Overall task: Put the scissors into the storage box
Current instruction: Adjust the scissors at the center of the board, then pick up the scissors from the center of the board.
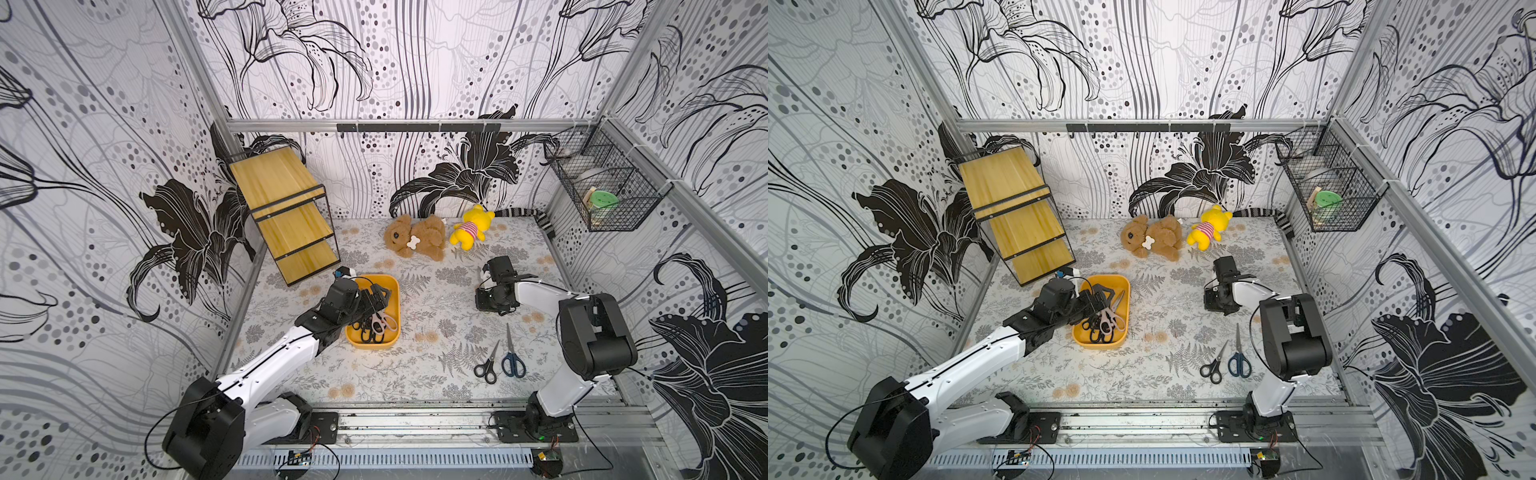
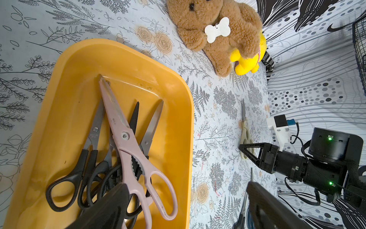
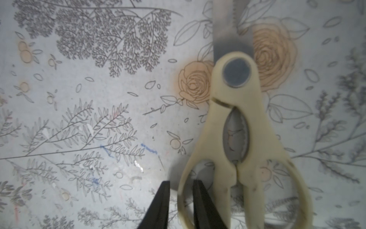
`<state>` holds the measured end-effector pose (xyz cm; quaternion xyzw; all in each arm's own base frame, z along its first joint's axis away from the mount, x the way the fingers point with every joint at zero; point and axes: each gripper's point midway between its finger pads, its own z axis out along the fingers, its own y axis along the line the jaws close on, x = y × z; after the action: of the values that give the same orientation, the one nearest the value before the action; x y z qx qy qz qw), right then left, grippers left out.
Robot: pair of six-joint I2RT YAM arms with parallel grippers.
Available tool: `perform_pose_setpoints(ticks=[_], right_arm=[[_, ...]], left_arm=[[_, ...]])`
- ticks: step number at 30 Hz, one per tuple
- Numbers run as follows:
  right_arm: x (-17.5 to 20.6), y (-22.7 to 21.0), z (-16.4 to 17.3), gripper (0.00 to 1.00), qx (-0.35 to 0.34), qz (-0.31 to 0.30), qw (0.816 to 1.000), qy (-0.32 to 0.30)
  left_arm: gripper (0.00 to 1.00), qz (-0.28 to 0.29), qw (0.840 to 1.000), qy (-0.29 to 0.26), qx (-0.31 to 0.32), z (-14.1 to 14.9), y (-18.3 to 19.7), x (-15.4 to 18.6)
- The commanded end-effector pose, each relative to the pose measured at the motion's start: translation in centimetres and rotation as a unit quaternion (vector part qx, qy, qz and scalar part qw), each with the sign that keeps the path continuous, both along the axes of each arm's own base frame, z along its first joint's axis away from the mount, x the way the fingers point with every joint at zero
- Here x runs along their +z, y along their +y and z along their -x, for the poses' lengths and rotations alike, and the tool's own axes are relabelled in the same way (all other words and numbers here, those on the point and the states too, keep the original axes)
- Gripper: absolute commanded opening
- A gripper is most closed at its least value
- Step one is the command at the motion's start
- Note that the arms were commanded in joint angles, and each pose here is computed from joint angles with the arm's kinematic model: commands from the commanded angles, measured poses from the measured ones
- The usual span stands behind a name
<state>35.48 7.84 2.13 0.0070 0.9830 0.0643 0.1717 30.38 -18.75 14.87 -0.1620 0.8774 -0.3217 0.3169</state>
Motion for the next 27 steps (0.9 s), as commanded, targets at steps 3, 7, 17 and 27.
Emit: perform_pose_setpoints(ticks=[3, 7, 17, 27], right_arm=[[-3.7, -1.6, 4.3, 0.14, -0.021, 0.060, 0.993, 0.100], [-4.1, -1.7, 4.3, 0.08, -0.027, 0.068, 0.992, 0.106], [-2.0, -0.9, 3.1, 0.00, -0.047, 0.045, 0.995, 0.071], [7.2, 5.0, 2.1, 0.00, -0.028, -0.021, 0.999, -0.037]], left_arm=[[0.97, 0.007, 1.000, -0.017, 0.004, -0.3, -0.1, 0.4], [0.97, 0.007, 1.000, -0.017, 0.002, -0.3, -0.2, 0.4], [0.97, 0.002, 1.000, -0.022, 0.009, -0.3, 0.2, 0.5], [0.97, -0.016, 0.999, -0.040, 0.034, -0.6, 1.5, 0.9]])
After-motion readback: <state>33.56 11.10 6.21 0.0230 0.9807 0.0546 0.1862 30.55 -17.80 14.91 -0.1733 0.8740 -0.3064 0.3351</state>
